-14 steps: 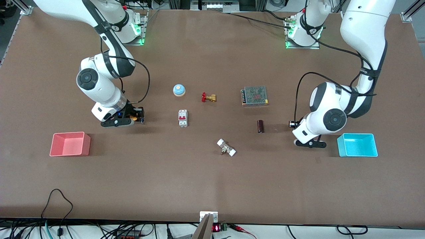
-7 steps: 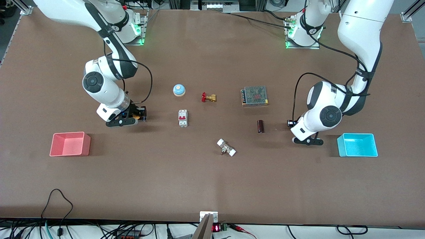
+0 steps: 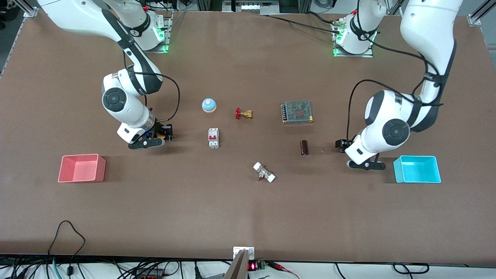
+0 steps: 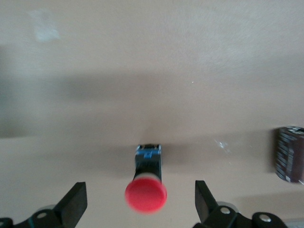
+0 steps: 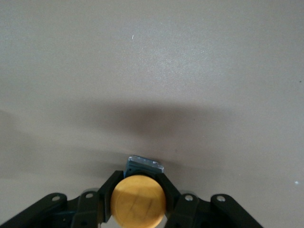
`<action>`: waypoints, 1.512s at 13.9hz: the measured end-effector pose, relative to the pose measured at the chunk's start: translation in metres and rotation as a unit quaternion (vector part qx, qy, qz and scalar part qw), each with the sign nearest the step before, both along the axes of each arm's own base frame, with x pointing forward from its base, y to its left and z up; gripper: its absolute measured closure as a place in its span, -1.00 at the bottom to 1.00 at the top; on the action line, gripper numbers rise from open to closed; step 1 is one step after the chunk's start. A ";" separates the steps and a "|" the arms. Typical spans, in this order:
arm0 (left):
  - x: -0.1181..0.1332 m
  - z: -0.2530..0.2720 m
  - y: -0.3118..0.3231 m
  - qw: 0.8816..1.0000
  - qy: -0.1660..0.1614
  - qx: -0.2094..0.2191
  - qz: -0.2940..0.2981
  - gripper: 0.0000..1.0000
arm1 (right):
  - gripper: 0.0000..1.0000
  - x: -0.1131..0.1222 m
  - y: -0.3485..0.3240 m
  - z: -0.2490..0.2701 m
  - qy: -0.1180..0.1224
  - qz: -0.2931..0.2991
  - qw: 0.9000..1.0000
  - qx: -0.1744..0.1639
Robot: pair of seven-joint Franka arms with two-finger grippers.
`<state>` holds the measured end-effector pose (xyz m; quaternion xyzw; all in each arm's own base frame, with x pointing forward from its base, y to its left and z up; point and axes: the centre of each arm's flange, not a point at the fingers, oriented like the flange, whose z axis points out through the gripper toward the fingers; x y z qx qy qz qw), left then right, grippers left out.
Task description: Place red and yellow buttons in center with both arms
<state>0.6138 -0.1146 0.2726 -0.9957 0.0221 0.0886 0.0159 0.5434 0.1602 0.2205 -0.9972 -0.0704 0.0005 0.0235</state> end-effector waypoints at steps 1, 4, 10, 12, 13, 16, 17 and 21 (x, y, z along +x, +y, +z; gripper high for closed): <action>0.004 0.023 0.001 1.000 0.002 0.003 0.001 -1.00 | 0.04 0.001 0.000 0.001 -0.001 0.000 1.000 0.000; 0.016 0.098 0.002 1.000 0.005 0.016 -0.002 -1.00 | -0.59 0.005 0.000 0.005 -0.007 -0.001 1.000 0.002; 0.014 0.231 0.007 0.999 -0.009 0.014 -0.045 -1.00 | -1.00 0.063 -0.031 0.128 -0.021 -0.071 0.997 0.010; 0.002 0.267 0.009 0.998 -0.025 0.014 -0.049 -1.00 | -1.00 0.072 -0.068 0.201 -0.027 -0.108 0.994 0.001; -0.004 0.280 0.010 0.998 -0.032 0.014 -0.050 -1.00 | -1.00 0.072 -0.093 0.232 -0.028 -0.127 0.991 -0.007; -0.010 0.291 0.011 0.998 -0.033 0.015 -0.050 -1.00 | -1.00 0.059 -0.162 0.299 -0.025 -0.127 0.991 -0.026; -0.010 0.289 0.011 0.998 -0.031 0.015 -0.050 -1.00 | -1.00 0.051 -0.172 0.315 -0.019 -0.124 0.992 -0.030; -0.011 0.291 0.027 0.999 -0.032 -0.011 -0.027 -1.00 | -1.00 0.017 -0.170 0.358 0.000 -0.119 0.992 -0.038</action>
